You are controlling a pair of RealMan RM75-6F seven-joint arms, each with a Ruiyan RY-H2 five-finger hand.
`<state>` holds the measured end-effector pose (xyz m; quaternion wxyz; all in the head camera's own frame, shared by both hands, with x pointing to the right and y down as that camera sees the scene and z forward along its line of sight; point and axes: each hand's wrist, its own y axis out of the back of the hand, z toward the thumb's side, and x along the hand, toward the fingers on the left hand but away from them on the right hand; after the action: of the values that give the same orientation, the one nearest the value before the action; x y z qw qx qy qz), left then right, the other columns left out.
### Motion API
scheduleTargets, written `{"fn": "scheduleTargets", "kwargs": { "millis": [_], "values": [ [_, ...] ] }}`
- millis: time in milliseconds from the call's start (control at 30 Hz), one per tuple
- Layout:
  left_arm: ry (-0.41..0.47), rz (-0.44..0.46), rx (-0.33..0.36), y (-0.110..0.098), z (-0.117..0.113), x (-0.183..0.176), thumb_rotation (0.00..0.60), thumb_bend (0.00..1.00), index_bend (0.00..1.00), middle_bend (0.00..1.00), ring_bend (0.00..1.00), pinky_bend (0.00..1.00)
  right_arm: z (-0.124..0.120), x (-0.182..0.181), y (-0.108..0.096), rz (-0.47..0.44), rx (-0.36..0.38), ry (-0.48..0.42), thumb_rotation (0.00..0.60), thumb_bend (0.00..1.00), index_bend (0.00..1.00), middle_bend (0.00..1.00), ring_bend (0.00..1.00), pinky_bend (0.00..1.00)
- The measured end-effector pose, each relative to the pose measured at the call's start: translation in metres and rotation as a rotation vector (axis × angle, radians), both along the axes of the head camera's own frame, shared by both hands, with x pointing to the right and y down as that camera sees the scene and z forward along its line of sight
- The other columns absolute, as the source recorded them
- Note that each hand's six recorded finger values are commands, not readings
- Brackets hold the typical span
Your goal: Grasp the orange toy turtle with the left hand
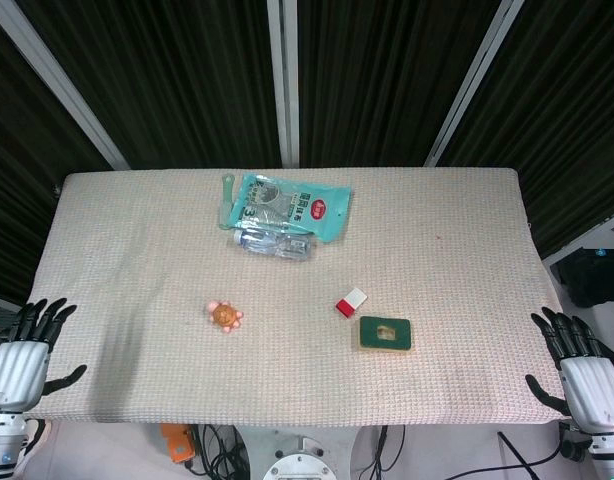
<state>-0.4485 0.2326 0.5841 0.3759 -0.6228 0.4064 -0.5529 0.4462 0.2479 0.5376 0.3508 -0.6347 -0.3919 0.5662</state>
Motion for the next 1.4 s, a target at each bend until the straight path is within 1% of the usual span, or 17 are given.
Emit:
{"fn": "scheduleTargets", "kwargs": {
  "millis": [67, 300, 400, 533, 633, 700, 767, 833, 933, 1000, 1133, 1233, 1400],
  "values": [
    [0.004, 0.001, -0.004, 0.003, 0.001, 0.001, 0.6, 0.12, 0.14, 0.08, 0.0, 0.06, 0.0, 0.001, 0.002, 0.004, -0.002, -0.001, 0.6, 0.17, 0.0, 0.0, 0.0, 0.0],
    [0.002, 0.01, 0.012, 0.009, -0.003, 0.005, 0.6, 0.13, 0.14, 0.08, 0.0, 0.06, -0.002, 0.008, 0.007, 0.017, 0.005, -0.008, 0.6, 0.16, 0.0, 0.0, 0.0, 0.0],
    [0.002, 0.015, 0.017, 0.007, -0.006, 0.007, 0.6, 0.12, 0.14, 0.08, 0.0, 0.06, -0.004, 0.011, 0.008, 0.026, 0.016, -0.01, 0.6, 0.16, 0.0, 0.0, 0.0, 0.0],
    [0.008, 0.032, 0.018, 0.002, -0.005, 0.012, 0.6, 0.12, 0.14, 0.08, 0.0, 0.06, -0.006, 0.013, 0.004, 0.035, 0.03, -0.01, 0.6, 0.16, 0.0, 0.0, 0.0, 0.0],
    [0.019, 0.065, 0.012, -0.004, -0.003, 0.02, 0.6, 0.13, 0.14, 0.08, 0.0, 0.09, -0.006, 0.014, 0.0, 0.036, 0.032, -0.003, 0.6, 0.16, 0.0, 0.0, 0.0, 0.0],
    [0.026, 0.108, 0.008, -0.01, -0.001, 0.032, 0.6, 0.13, 0.15, 0.08, 0.0, 0.13, -0.005, 0.015, -0.002, 0.036, 0.033, 0.003, 0.6, 0.16, 0.0, 0.0, 0.0, 0.0],
    [0.033, 0.137, 0.003, -0.014, 0.001, 0.041, 0.6, 0.13, 0.15, 0.09, 0.01, 0.18, -0.006, 0.015, -0.004, 0.034, 0.033, 0.005, 0.6, 0.16, 0.0, 0.0, 0.0, 0.0],
    [0.056, 0.177, -0.011, -0.021, 0.007, 0.054, 0.6, 0.14, 0.16, 0.1, 0.03, 0.23, -0.006, 0.015, -0.004, 0.028, 0.028, 0.002, 0.6, 0.16, 0.0, 0.0, 0.0, 0.0],
    [0.097, 0.237, -0.047, -0.033, 0.019, 0.078, 0.6, 0.15, 0.16, 0.11, 0.03, 0.25, -0.005, 0.014, -0.004, 0.02, 0.016, -0.005, 0.6, 0.16, 0.0, 0.0, 0.0, 0.0],
    [0.116, 0.299, -0.07, -0.042, 0.03, 0.1, 0.6, 0.16, 0.16, 0.13, 0.03, 0.27, -0.004, 0.014, -0.004, 0.016, 0.012, -0.005, 0.6, 0.16, 0.0, 0.0, 0.0, 0.0],
    [0.114, 0.417, -0.09, -0.054, 0.05, 0.145, 0.6, 0.16, 0.17, 0.17, 0.03, 0.28, -0.004, 0.017, -0.004, 0.019, 0.007, -0.005, 0.6, 0.15, 0.0, 0.0, 0.0, 0.0],
    [0.108, 0.464, -0.093, -0.061, 0.063, 0.168, 0.6, 0.16, 0.21, 0.21, 0.05, 0.29, -0.005, 0.02, -0.005, 0.025, 0.011, -0.007, 0.6, 0.15, 0.0, 0.0, 0.0, 0.0],
    [0.107, 0.489, -0.102, -0.074, 0.086, 0.189, 0.6, 0.19, 0.26, 0.22, 0.08, 0.3, -0.006, 0.03, -0.005, 0.048, 0.013, -0.004, 0.6, 0.16, 0.0, 0.0, 0.0, 0.0]
  ]
}}
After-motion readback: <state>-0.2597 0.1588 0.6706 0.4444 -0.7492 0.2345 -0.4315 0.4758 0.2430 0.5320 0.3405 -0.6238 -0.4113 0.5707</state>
